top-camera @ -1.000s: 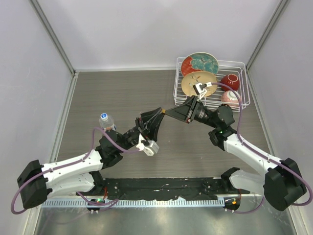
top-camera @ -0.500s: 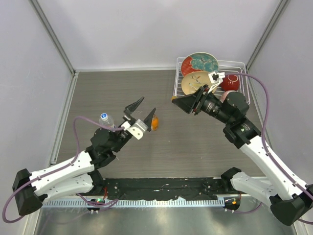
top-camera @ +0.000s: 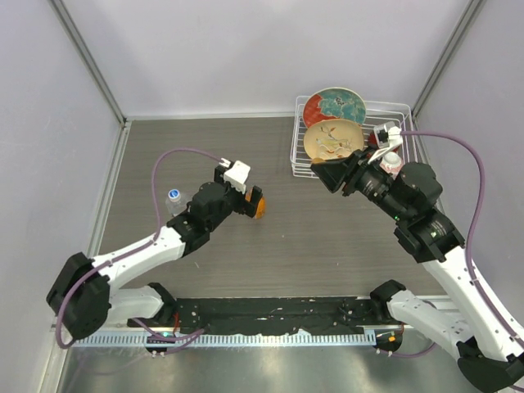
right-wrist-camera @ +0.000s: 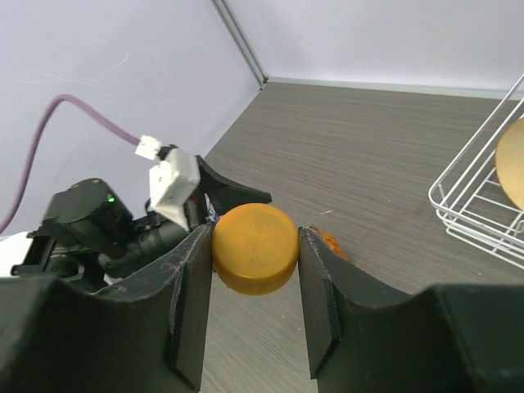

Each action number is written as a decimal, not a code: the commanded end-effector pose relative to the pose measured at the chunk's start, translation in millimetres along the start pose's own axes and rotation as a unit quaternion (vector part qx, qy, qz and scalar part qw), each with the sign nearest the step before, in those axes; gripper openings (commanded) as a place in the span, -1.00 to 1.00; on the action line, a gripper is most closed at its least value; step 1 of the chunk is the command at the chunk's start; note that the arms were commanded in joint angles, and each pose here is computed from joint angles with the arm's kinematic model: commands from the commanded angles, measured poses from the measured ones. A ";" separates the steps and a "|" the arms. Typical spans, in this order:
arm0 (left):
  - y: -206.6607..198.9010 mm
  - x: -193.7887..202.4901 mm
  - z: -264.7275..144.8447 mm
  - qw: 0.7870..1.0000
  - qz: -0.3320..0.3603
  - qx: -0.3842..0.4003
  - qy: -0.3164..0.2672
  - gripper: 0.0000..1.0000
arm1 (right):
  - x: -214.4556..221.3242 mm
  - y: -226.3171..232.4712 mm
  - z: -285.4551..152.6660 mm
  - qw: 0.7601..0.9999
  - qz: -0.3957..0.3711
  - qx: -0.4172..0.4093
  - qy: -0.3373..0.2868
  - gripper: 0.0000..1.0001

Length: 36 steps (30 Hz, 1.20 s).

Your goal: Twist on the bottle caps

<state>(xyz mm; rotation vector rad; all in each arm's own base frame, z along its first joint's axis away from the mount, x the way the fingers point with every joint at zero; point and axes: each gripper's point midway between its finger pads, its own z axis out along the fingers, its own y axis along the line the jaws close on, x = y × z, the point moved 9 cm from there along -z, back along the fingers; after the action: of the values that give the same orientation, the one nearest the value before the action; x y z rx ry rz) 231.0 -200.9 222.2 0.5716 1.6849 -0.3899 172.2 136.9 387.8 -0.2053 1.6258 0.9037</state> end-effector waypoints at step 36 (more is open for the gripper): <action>0.6 46.0 60.3 0.996 -0.070 -0.001 0.052 0.43 | 1.5 -7.5 -11.2 0.999 -0.033 0.032 -0.017 -0.46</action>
<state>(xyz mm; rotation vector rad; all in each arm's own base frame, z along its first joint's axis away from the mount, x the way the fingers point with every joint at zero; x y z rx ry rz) 262.4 -219.3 148.6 0.5101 1.8982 -0.4351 169.2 128.6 379.8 -0.1934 1.6393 0.8293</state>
